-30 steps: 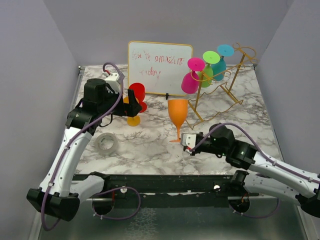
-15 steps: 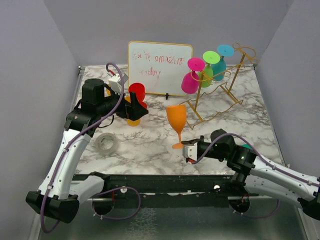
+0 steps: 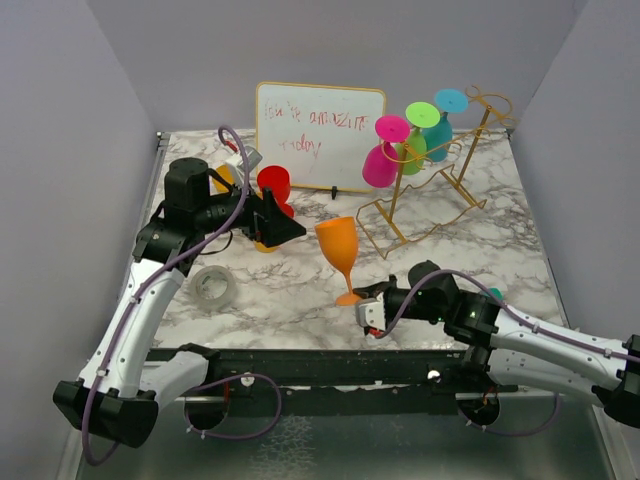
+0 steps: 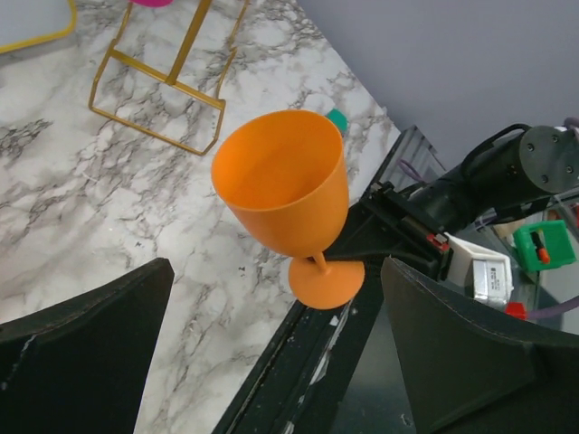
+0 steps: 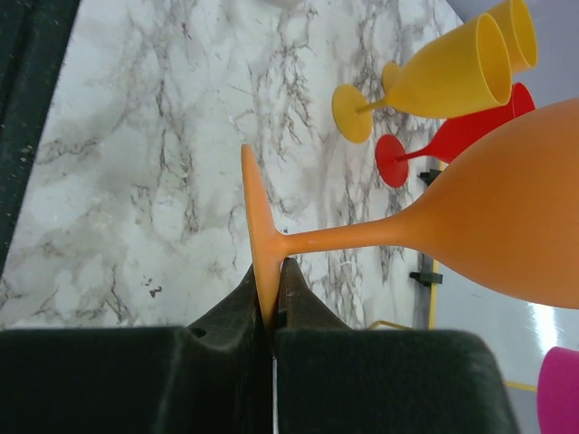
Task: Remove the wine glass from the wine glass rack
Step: Place the wine glass at the center of the board.
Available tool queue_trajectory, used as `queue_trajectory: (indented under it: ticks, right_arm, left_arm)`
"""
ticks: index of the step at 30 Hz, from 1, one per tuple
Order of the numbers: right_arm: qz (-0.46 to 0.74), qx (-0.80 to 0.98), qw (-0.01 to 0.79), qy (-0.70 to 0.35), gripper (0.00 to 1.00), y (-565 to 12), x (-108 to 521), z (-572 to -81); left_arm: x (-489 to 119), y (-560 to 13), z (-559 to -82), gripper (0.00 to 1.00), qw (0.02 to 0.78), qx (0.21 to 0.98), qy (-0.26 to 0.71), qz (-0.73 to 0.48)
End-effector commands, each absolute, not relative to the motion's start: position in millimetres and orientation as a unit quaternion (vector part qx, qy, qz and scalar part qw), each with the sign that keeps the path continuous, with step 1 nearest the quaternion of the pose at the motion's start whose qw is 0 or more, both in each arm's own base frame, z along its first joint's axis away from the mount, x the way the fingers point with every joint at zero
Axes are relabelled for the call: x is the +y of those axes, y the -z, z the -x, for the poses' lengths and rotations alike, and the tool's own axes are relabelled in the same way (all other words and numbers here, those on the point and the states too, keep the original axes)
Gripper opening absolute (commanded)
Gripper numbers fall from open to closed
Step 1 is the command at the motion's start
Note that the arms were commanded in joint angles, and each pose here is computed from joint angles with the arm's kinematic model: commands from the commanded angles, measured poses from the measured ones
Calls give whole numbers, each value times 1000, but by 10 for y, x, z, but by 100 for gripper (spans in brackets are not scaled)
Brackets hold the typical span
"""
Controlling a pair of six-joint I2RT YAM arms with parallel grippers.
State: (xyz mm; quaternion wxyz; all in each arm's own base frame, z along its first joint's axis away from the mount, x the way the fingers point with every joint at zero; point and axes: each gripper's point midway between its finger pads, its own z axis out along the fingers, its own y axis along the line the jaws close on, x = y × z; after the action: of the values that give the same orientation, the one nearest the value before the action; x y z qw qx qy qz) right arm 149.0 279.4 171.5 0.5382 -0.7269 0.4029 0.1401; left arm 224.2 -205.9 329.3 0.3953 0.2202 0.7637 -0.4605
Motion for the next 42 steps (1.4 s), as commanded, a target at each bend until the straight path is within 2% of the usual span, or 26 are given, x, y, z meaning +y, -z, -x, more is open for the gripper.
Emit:
queue_trajectory:
  ticks: [1,5,19,27,36,42]
  right_arm:
    - [737,389,545,-95,1,-1715,2742,-1589]
    - [752,370,535,-108,1,-1690,2786,-1507]
    - [765,352,529,-103,1,-1688,2831,-1476]
    - [774,357,515,-91,1,-1615,2743,-1470]
    - [782,347,515,-50,1,-1651,2612,-1529]
    - [791,345,503,-40,1,-1624,2620,-1563]
  left_arm:
    - [-2192,-3493,-2160,99,393,727,513,-234]
    - [-2310,-3525,-2177,98,385,722,520,-246]
    - [-2916,-3200,-1985,83,336,745,478,-323]
    - [-2975,-3183,-1947,61,325,746,463,-352]
    - [-2960,-3040,-1796,54,280,746,465,-386]
    - [-2985,-3101,-1763,34,282,737,469,-397]
